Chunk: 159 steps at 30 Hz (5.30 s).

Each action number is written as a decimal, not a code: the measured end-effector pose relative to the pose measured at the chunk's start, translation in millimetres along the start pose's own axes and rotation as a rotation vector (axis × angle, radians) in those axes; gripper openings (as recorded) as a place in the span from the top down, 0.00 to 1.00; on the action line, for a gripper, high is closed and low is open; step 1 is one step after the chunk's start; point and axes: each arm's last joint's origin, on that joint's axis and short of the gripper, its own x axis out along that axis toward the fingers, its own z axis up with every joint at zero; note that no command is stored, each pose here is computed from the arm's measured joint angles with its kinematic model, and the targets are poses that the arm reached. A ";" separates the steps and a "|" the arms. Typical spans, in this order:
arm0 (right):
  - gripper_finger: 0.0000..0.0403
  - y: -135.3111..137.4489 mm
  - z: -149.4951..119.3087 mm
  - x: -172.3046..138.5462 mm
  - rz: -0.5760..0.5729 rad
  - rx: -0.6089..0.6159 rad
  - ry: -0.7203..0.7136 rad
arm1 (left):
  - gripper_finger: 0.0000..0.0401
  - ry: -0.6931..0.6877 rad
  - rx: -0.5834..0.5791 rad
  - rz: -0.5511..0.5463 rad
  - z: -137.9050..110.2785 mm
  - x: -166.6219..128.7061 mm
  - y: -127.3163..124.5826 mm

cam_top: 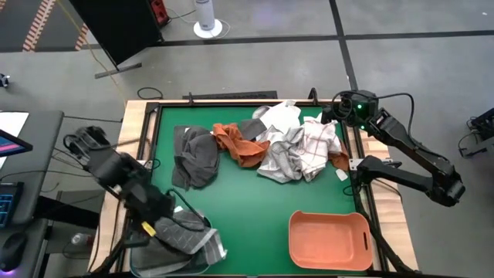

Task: Sort towels by color in basket
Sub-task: Put the gray checkered towel into the green bin

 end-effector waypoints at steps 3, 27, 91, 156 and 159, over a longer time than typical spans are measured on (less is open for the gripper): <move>0.81 0.1 -0.1 0.0 0.001 0.000 0.000 | 1.00 0.063 0.039 0.068 15.1 20.6 -0.5; 0.81 22.7 -9.7 -3.3 0.302 -0.182 0.101 | 1.00 -0.257 -0.940 0.116 42.4 183.2 39.0; 0.81 22.6 -9.7 -3.3 0.304 -0.224 0.094 | 0.31 -0.593 -1.145 0.156 -3.5 137.9 126.2; 0.81 22.6 -9.7 -3.2 0.305 -0.258 0.090 | 1.00 -0.153 -0.354 0.129 69.4 228.1 92.7; 0.81 22.6 -9.7 -3.2 0.305 -0.258 0.090 | 0.98 -0.167 -0.389 0.141 69.1 227.5 93.5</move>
